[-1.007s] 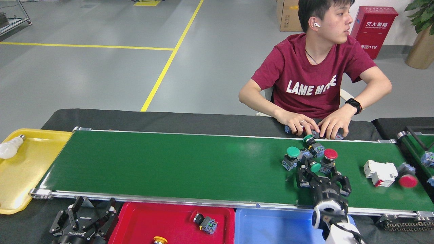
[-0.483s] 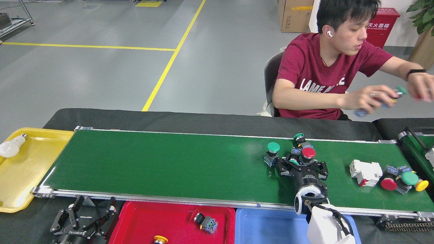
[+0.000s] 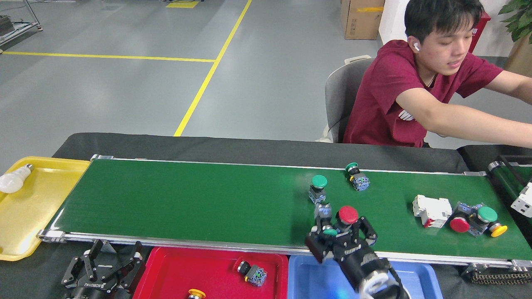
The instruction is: Pick switch part from conveyor to tray
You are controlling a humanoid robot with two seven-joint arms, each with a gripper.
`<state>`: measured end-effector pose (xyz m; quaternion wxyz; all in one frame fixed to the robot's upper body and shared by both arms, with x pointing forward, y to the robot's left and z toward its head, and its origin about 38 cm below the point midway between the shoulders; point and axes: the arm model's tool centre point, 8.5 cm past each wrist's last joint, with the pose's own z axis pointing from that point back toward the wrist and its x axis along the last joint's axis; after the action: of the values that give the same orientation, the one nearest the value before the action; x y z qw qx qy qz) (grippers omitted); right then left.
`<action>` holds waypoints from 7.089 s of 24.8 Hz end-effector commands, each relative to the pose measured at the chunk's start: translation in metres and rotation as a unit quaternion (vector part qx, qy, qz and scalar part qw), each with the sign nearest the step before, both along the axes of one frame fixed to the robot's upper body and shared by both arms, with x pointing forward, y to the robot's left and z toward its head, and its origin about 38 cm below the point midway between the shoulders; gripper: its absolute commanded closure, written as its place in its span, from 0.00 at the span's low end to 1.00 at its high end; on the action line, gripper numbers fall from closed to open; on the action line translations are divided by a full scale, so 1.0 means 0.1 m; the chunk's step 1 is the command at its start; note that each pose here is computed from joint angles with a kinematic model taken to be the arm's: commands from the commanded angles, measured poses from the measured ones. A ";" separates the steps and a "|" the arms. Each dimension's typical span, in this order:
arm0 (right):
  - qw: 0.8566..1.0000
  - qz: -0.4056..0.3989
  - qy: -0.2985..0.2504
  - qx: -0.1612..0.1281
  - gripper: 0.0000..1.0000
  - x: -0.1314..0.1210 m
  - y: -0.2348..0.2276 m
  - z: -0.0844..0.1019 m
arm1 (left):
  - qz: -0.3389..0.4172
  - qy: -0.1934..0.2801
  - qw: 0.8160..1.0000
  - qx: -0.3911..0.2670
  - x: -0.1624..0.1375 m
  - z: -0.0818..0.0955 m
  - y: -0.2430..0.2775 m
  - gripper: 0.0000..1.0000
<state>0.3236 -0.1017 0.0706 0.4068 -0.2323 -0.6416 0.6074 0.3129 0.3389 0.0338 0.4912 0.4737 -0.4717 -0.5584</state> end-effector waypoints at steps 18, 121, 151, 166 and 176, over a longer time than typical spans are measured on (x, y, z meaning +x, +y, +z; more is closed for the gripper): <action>0.999 0.020 0.028 0.004 0.08 -0.14 0.73 0.15 | -0.219 -0.078 0.972 0.018 0.68 0.68 -1.62 0.00; 0.995 -0.090 -0.021 -0.028 0.05 -0.05 0.87 0.39 | -0.069 0.013 0.997 0.011 1.83 0.33 -1.09 0.00; 0.946 -0.320 -0.049 -0.020 0.05 -0.42 -1.88 -0.11 | 0.067 0.073 0.995 0.013 2.30 0.17 -0.55 0.92; 0.950 -0.307 -0.019 -0.053 0.05 0.39 -0.72 -0.19 | -0.288 -0.011 0.957 0.040 0.33 0.20 -1.13 0.81; 0.962 -0.258 0.012 -0.087 0.05 1.08 0.08 -0.29 | -0.285 0.014 0.958 0.015 -0.21 0.05 -1.21 0.00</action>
<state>0.4224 -0.0980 0.0324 0.5392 -0.4125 -0.4947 0.5426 0.2885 0.2128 0.0315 0.3116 0.3068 -0.5690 -0.6965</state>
